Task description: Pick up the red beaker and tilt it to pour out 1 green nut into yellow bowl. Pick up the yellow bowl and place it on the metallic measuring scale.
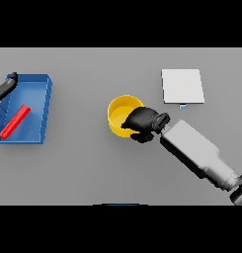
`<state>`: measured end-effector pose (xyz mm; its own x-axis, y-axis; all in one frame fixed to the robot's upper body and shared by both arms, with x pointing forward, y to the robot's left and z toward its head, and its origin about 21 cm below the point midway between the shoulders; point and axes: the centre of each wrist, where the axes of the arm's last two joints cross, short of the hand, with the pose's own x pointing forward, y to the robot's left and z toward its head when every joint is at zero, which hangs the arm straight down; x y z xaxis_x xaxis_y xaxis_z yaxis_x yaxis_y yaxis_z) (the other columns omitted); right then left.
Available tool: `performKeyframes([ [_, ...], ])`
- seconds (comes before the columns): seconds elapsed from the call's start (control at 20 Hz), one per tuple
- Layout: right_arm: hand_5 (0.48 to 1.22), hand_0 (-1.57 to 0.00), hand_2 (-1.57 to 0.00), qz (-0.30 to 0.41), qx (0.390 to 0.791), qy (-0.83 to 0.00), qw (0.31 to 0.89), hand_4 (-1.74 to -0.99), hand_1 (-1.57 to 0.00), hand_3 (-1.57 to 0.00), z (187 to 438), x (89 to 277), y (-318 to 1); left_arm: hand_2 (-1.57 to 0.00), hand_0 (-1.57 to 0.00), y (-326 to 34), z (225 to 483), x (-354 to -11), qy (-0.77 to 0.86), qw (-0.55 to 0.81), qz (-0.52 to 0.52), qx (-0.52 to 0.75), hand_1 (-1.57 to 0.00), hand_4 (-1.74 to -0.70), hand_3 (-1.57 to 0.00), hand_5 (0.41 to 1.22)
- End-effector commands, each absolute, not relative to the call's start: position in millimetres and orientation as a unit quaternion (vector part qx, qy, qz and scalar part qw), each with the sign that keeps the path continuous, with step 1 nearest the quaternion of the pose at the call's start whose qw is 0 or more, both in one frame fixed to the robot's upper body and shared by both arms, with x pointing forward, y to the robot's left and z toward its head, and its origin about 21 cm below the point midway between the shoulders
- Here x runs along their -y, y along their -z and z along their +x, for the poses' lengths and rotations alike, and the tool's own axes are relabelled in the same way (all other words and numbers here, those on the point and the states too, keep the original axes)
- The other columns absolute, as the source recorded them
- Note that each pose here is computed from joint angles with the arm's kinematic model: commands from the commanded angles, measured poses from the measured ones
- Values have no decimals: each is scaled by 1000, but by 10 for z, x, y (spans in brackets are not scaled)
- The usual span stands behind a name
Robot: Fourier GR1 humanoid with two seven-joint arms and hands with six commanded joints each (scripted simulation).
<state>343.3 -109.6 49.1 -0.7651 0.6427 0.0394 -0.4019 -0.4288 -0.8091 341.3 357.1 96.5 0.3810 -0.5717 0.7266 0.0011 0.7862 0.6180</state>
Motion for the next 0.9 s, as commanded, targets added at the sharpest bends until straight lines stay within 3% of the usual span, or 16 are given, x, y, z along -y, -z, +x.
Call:
performKeyframes([
  [0.0, 1079, -1045, -870, -131, 437, -833, 312, -1552, -1009, -574, 3426, 1114, -486, 1, 1, -956, 3414, -3554, 184, 785, 271, 526, 1, -719, 1, 693],
  [0.1, 1130, -1235, -1122, -124, 445, -831, 309, -1614, -1211, -834, 3440, 1157, -502, 1, 1, -951, 3431, -3540, 181, 786, 266, 527, 1, -724, 1, 696],
  [0.3, 1184, -1433, -1240, -138, 446, -831, 303, -1689, -1424, -1183, 3434, 1120, -519, 1, 1, -1002, 3430, -3557, 185, 782, 272, 529, 1, -722, 1, 695],
  [0.65, 1213, -1542, -1331, -126, 471, -815, 313, -1730, -1540, -1340, 3488, 1207, -656, 1, 1, -993, 3453, -3557, 185, 789, 270, 520, 1, -717, 1, 696],
  [0.85, 1218, -1559, -1414, -143, 480, -801, 327, -1737, -1558, -1252, 3493, 1276, -934, 1, 1, -964, 3434, -3512, 190, 788, 268, 521, 1, -724, 1, 693],
])
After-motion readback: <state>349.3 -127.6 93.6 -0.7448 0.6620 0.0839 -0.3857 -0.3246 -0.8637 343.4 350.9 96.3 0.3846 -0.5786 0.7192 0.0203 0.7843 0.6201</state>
